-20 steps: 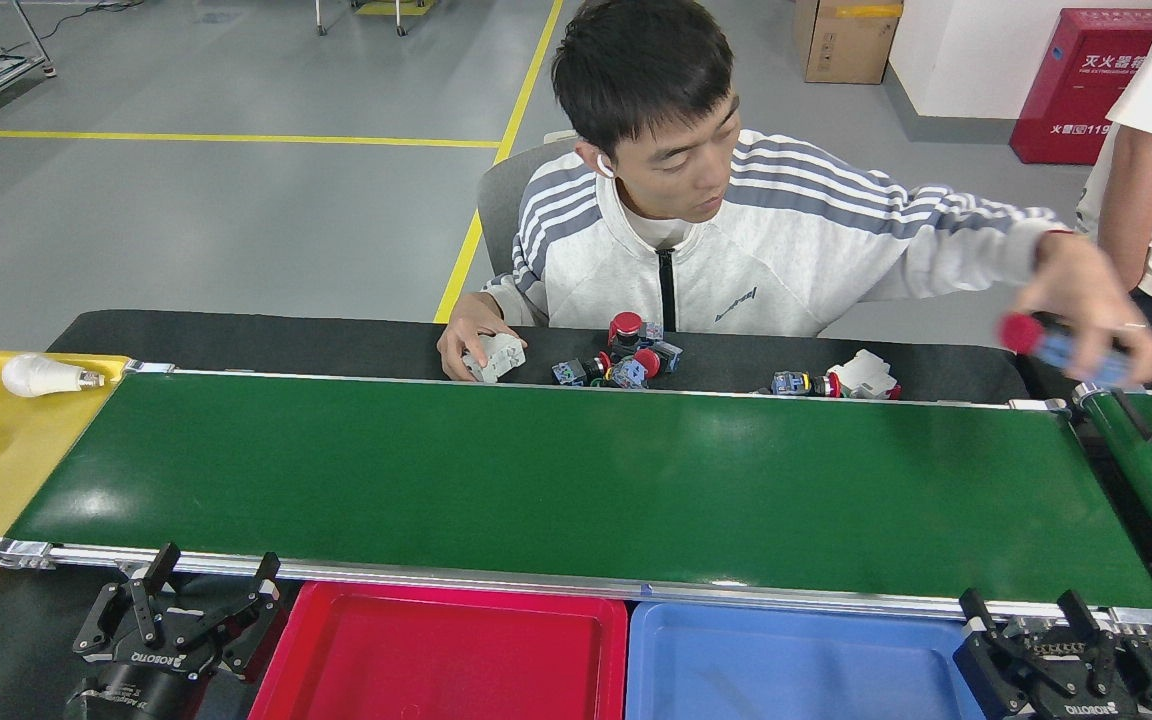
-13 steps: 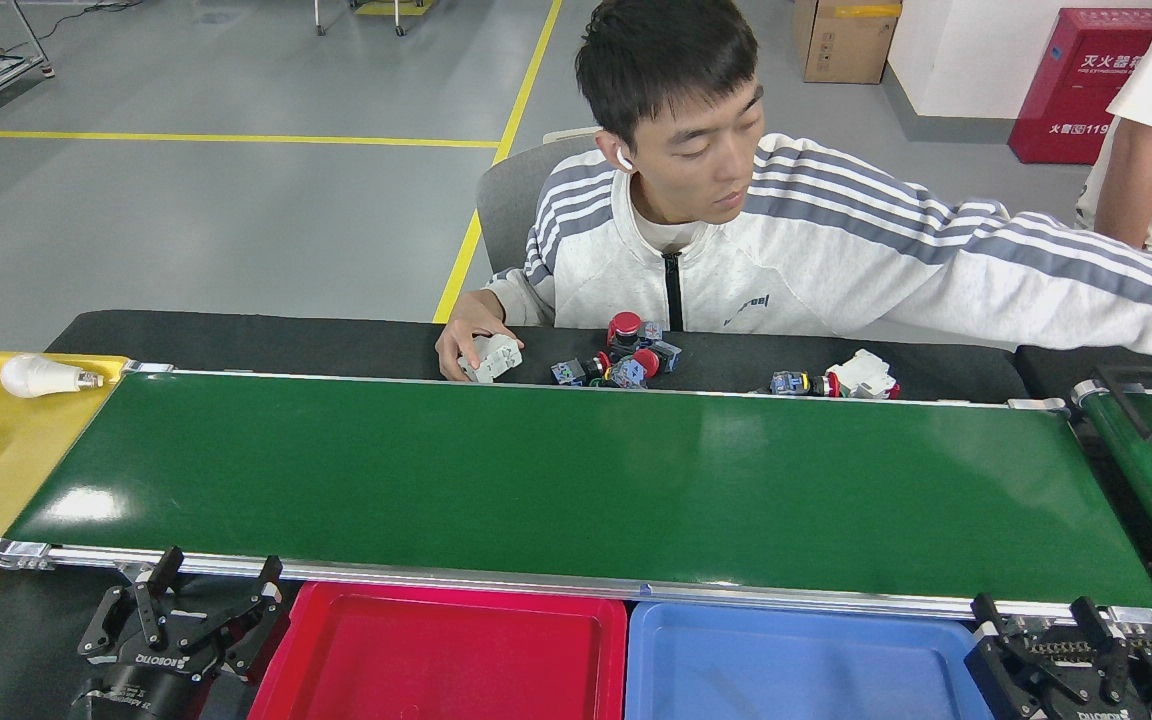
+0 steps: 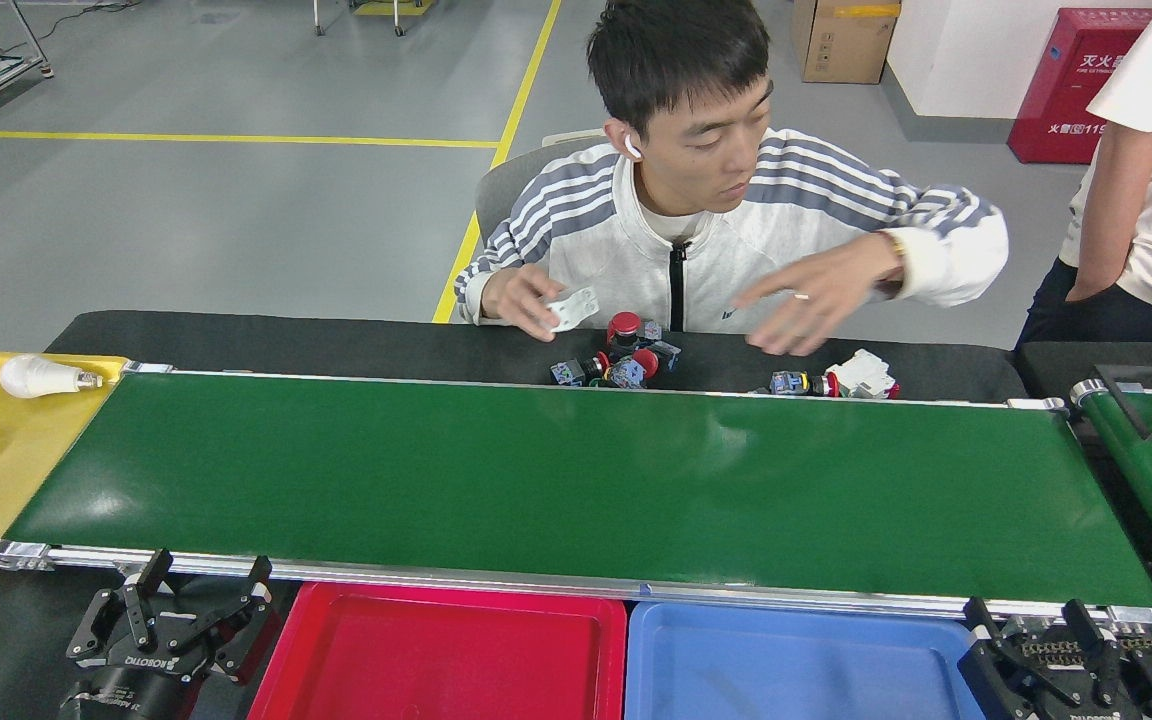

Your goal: Pick switch part from conveyor to tray

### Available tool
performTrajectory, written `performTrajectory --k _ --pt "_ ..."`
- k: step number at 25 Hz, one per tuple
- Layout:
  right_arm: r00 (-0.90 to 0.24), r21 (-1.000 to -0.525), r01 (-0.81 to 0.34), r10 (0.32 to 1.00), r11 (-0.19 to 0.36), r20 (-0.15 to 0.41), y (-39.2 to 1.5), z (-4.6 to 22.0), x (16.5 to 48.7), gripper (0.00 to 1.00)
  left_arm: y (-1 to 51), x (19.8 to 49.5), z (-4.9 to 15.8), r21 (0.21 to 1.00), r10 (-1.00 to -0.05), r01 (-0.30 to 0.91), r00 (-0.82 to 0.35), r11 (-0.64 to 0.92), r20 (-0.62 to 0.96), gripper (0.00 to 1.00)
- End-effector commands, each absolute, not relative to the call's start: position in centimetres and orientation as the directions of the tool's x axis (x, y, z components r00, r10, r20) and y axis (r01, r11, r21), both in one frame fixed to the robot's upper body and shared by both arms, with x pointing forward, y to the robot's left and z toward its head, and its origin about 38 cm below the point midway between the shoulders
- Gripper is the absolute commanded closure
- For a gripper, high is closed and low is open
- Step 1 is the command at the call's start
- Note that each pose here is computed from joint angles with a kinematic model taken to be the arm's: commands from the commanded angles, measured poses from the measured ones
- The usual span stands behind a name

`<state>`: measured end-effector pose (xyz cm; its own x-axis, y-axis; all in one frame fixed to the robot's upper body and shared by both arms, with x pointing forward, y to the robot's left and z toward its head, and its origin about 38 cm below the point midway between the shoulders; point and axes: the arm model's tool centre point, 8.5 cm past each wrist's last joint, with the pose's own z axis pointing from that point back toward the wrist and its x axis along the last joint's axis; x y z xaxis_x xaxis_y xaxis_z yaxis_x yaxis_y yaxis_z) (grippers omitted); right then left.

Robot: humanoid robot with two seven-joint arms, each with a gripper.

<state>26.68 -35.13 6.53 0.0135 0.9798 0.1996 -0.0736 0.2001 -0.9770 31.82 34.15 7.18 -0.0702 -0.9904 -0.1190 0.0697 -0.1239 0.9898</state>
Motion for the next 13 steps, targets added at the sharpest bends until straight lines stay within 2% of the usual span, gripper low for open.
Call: performTrajectory --k 1,7,11,13 --pt "0.012 -0.979 -0.044 0.98 0.198 0.198 -35.0 7.2 26.9 0.02 34.3 32.0 7.7 0.99 -0.99 0.049 -0.061 -0.13 -0.127 0.0" --pt "0.029 -0.986 -0.024 0.986 0.163 0.162 -35.2 7.1 26.8 0.02 34.3 31.8 7.0 0.989 -0.99 0.069 -0.071 -0.131 -0.126 0.0" --pt "0.033 -0.993 -0.06 0.995 0.1 0.099 -35.0 6.6 26.8 0.02 34.1 31.7 6.9 0.989 -0.99 0.073 -0.073 -0.126 -0.12 0.0" --pt "0.04 -0.991 -0.073 0.993 0.116 0.114 -34.2 6.0 26.4 0.02 34.2 31.7 6.9 0.99 -0.991 0.073 -0.062 -0.124 -0.119 0.0"
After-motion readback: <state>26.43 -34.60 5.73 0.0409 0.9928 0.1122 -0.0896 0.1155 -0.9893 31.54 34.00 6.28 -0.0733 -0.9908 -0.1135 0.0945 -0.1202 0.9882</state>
